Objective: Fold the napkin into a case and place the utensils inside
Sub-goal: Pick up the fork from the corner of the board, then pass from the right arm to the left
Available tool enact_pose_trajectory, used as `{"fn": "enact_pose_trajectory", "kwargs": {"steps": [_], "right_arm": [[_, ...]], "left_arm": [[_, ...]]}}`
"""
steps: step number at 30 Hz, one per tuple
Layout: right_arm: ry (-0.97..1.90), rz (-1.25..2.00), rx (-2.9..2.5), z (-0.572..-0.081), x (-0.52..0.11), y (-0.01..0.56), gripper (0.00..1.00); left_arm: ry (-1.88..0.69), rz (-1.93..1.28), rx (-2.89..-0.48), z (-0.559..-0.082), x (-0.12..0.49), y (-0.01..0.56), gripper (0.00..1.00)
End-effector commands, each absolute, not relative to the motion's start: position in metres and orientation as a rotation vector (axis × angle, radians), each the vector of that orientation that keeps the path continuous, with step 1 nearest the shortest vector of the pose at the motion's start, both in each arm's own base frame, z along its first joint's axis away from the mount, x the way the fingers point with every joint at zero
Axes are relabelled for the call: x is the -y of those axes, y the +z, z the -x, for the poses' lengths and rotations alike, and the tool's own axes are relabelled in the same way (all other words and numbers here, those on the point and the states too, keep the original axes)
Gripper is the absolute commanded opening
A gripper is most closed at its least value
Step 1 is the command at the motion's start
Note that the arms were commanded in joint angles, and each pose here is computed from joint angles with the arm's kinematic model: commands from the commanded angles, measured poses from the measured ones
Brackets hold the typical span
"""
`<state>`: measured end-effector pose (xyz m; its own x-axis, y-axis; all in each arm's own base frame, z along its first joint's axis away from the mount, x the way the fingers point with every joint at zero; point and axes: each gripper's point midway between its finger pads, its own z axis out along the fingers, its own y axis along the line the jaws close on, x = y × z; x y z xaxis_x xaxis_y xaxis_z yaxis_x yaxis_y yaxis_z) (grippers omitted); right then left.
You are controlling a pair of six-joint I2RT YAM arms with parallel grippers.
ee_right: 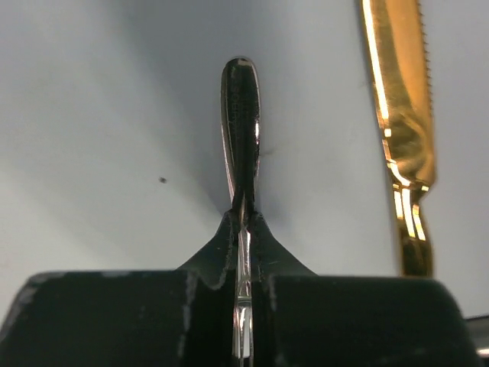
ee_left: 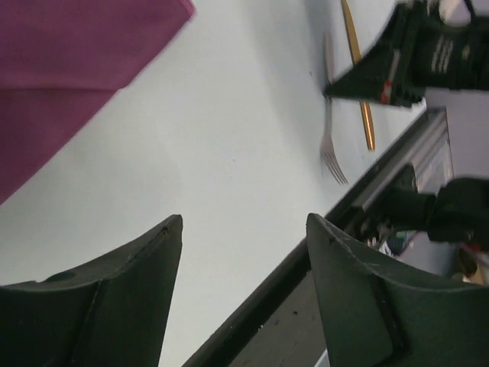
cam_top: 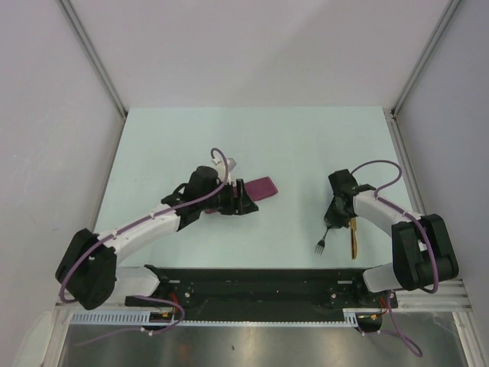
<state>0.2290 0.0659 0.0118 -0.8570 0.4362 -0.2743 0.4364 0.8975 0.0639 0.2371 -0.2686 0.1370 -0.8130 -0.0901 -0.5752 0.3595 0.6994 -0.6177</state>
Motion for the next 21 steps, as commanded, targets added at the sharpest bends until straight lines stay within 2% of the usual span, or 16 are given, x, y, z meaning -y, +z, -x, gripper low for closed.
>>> {"fn": "enact_pose_trajectory", "kwargs": {"steps": [1,3,6,12,21], "right_arm": [[0.299,-0.792,-2.666,-0.267,-0.106,0.012,0.00],[0.474,-0.818,-2.656,-0.277,-0.126,0.021,0.00],[0.580,-0.850,-2.617,-0.290,-0.136,0.031,0.00],[0.698,-0.949,-2.517,-0.295,-0.142,0.045,0.00],[0.790,-1.043,-2.429,-0.292,-0.150,0.059,0.00]], "left_arm": [[-1.293,-0.430,-2.243,-0.214,0.312,0.144,0.74],[-1.332,-0.493,-2.221,-0.203,0.331,0.141,0.76],[-1.453,-0.556,-2.205,-0.189,0.361,0.135,0.80],[-1.440,-0.523,-2.400,-0.182,0.383,0.094,0.84],[-1.448,-0.431,-2.449,-0.186,0.398,0.080,0.78]]}}
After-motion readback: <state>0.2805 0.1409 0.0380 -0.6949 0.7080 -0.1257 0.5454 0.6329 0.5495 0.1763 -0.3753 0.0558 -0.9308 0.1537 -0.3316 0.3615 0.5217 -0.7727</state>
